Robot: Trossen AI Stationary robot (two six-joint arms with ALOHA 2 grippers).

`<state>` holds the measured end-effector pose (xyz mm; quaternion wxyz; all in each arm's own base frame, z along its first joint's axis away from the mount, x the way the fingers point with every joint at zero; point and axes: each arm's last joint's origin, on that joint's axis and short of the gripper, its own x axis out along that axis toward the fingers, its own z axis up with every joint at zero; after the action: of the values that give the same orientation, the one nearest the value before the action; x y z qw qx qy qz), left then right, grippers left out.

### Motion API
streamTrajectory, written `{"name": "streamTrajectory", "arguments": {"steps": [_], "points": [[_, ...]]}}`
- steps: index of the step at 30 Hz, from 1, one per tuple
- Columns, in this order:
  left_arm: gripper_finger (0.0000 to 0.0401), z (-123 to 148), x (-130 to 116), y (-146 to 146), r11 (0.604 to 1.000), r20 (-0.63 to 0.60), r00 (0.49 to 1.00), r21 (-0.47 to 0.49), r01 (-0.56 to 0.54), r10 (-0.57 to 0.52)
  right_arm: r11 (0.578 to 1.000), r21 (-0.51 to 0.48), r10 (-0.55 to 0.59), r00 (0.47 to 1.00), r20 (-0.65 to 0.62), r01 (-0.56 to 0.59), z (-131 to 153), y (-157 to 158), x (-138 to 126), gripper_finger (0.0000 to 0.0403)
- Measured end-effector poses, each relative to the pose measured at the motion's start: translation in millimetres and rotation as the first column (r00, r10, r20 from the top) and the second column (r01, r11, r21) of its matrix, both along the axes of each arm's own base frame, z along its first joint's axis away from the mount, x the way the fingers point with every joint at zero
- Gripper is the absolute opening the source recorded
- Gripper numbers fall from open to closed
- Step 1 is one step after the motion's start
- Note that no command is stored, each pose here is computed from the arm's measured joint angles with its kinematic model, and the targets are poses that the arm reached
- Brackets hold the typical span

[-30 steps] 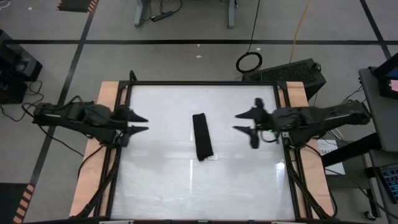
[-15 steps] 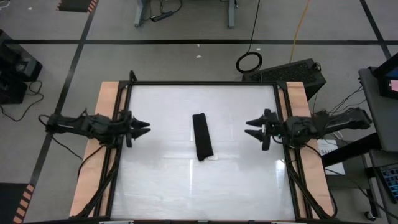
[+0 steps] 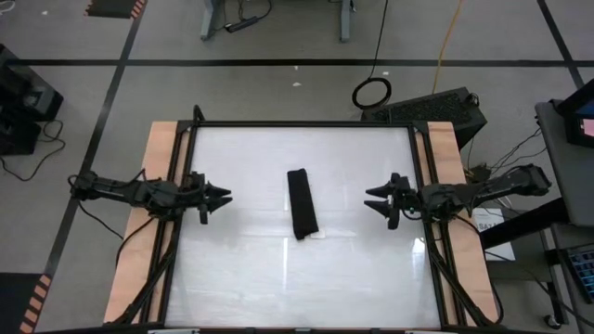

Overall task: Roll napkin
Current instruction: Return to Home Position

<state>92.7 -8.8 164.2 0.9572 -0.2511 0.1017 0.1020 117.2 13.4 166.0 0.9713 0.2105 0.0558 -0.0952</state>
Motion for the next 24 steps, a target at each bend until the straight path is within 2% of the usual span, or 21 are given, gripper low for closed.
{"name": "streamTrajectory", "arguments": {"steps": [5, 12, 19, 24], "points": [[0.0157, 1, 0, 1, 0.999, 0.024, 0.999, 0.026, -0.045, 0.044, 1.0, 0.03, -0.007, 1.0, -0.026, 0.007, -15, -1, -3, 0.0202], [0.0157, 1, 0, 1, 1.0, 0.022, 1.0, 0.016, -0.021, 0.02, 1.0, -0.006, -0.004, 0.999, -0.034, 0.004, -14, -1, -3, 0.0202], [0.0157, 1, 0, 0, 1.0, 0.022, 1.0, -0.011, -0.015, 0.016, 0.998, 0.056, -0.014, 1.0, -0.025, 0.015, -15, -1, -3, 0.0203], [0.0157, 1, 0, 0, 1.0, 0.023, 1.0, -0.011, -0.015, 0.015, 0.998, 0.057, -0.014, 1.0, -0.025, 0.015, -15, -1, -3, 0.0203]]}}
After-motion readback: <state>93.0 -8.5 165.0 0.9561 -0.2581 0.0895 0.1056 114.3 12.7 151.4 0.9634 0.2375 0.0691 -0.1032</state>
